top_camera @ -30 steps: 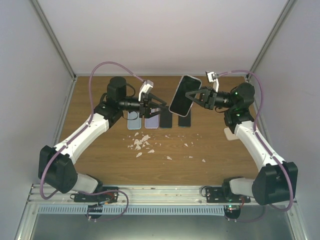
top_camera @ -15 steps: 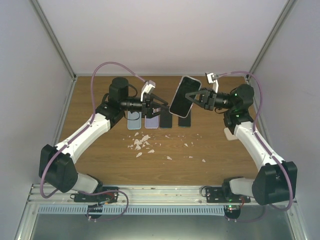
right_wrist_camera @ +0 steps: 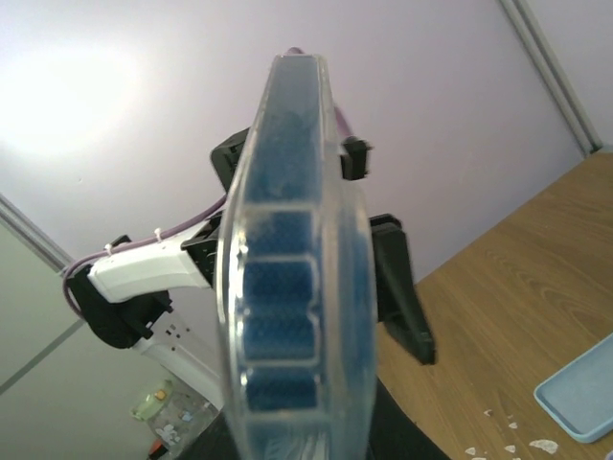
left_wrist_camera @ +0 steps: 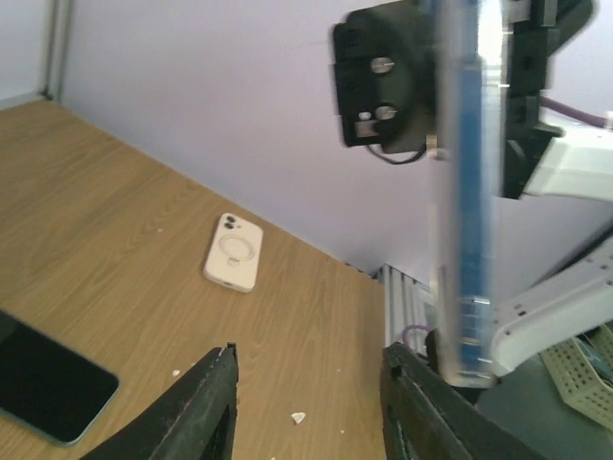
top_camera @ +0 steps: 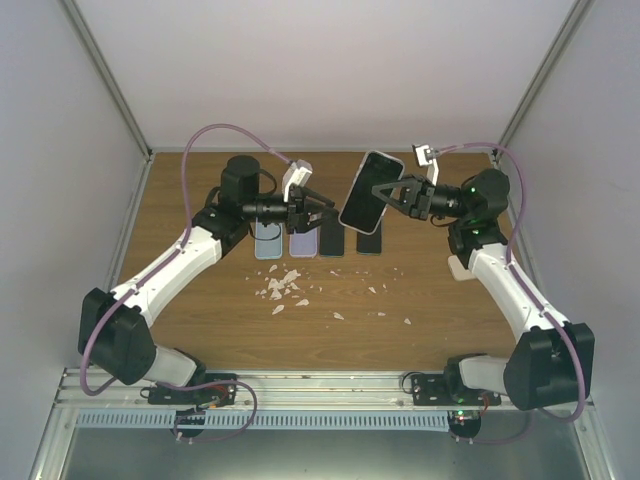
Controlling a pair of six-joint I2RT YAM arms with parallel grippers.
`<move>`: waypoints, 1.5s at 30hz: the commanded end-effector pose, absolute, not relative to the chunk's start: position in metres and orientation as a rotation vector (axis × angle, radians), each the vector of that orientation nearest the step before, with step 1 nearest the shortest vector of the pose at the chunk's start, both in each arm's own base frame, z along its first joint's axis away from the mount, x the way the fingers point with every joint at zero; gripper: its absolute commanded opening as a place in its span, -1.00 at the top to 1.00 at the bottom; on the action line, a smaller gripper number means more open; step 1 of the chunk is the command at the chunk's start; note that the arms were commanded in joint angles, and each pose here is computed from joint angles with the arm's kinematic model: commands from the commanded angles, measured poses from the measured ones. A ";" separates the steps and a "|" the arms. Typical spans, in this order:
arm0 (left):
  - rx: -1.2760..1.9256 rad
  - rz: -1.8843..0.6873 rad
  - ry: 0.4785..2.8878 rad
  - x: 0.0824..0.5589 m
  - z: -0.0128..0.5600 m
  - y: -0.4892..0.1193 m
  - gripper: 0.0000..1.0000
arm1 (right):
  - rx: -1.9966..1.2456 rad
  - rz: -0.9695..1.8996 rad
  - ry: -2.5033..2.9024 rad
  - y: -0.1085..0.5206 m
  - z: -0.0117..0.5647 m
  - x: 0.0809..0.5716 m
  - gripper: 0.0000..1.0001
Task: Take the phone out of the phone case
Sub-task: Remove the phone case from the phone.
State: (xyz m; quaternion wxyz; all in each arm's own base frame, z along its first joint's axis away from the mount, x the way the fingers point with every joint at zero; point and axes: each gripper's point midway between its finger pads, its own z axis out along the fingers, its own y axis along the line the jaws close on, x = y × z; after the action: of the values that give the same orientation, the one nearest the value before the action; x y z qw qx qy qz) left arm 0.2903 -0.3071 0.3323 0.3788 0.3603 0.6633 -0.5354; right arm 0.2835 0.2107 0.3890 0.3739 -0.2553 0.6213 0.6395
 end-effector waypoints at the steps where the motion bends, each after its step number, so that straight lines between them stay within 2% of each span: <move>1: 0.850 -1.253 1.737 0.314 0.326 -0.302 0.21 | -0.732 1.611 1.507 0.211 0.409 0.268 0.99; 7: 0.804 -1.242 1.777 0.321 0.314 -0.297 0.32 | -0.744 1.623 1.494 0.212 0.413 0.265 0.99; 9: 0.828 -1.290 1.760 0.315 0.316 -0.298 0.27 | -0.741 1.622 1.495 0.211 0.414 0.265 0.99; 13: 0.946 -1.479 1.622 0.286 0.339 -0.302 0.03 | -0.741 1.604 1.497 0.211 0.414 0.268 0.99; 19: 1.023 -1.553 1.510 0.262 0.365 -0.301 -0.02 | -0.730 1.589 1.517 0.212 0.409 0.272 0.99; 27: 1.024 -1.444 1.571 0.270 0.353 -0.320 0.09 | -0.734 1.591 1.511 0.212 0.411 0.272 0.99; 36: 0.952 -1.375 1.637 0.289 0.341 -0.314 0.43 | -0.748 1.593 1.506 0.212 0.415 0.269 0.99; 45: 0.949 -1.399 1.650 0.285 0.329 -0.306 0.41 | -0.752 1.621 1.487 0.212 0.420 0.265 0.99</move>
State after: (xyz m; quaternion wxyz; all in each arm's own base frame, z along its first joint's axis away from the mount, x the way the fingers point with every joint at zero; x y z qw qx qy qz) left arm 0.2758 -0.3138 0.3404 0.3710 0.3853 0.6326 -0.5601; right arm 0.2827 0.2125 0.3902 0.3702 -0.2567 0.6212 0.6412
